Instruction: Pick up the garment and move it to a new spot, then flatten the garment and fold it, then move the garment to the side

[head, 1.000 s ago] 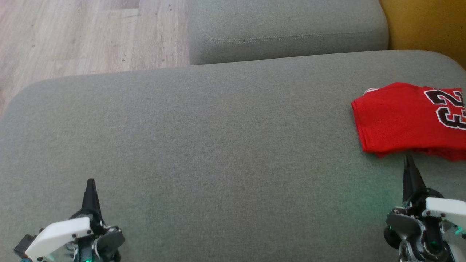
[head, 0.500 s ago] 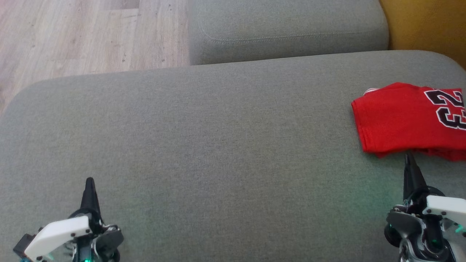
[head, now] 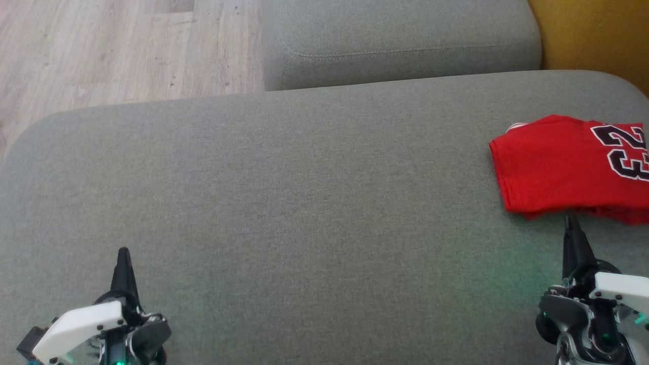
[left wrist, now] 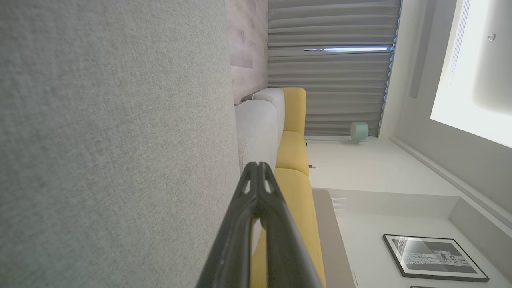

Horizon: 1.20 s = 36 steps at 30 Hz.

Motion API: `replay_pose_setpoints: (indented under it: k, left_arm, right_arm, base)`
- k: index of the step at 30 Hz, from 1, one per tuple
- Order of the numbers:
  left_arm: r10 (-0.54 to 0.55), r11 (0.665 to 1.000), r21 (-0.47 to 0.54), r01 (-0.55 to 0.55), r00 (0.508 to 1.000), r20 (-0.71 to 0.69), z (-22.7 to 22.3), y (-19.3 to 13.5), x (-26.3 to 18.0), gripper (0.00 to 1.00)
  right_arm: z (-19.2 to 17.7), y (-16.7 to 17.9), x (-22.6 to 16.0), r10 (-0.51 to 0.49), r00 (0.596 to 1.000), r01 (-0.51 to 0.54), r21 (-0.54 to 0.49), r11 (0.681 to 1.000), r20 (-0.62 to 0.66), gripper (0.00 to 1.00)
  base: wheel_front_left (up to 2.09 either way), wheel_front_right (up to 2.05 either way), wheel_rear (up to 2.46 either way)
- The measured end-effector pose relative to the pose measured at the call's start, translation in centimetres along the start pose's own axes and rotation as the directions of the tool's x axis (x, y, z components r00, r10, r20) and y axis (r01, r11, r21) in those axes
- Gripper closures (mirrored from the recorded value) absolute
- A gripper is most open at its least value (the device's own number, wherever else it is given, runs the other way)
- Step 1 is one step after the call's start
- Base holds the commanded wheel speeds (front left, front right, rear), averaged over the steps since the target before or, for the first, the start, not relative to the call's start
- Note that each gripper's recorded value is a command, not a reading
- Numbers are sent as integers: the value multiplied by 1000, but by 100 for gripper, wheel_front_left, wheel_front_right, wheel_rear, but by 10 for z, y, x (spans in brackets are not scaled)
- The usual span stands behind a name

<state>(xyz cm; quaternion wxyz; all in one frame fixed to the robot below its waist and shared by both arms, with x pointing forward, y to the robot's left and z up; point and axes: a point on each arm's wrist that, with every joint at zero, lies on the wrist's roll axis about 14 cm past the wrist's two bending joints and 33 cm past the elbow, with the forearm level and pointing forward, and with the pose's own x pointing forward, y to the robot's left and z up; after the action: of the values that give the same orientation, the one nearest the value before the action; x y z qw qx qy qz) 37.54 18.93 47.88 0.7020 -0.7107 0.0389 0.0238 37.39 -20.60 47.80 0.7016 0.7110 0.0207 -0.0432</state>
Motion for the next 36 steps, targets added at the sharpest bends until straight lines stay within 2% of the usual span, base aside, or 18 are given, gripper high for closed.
replay_pose_setpoints:
  k: [36]
  left_arm:
    - [0, 1000, -4, 0, 1000, -1, 0, 0, 0, 100]
  right_arm:
    - [1, 0, 0, 0, 1000, 0, 1, 1000, 1, 100]
  base:
    - [0, 0, 0]
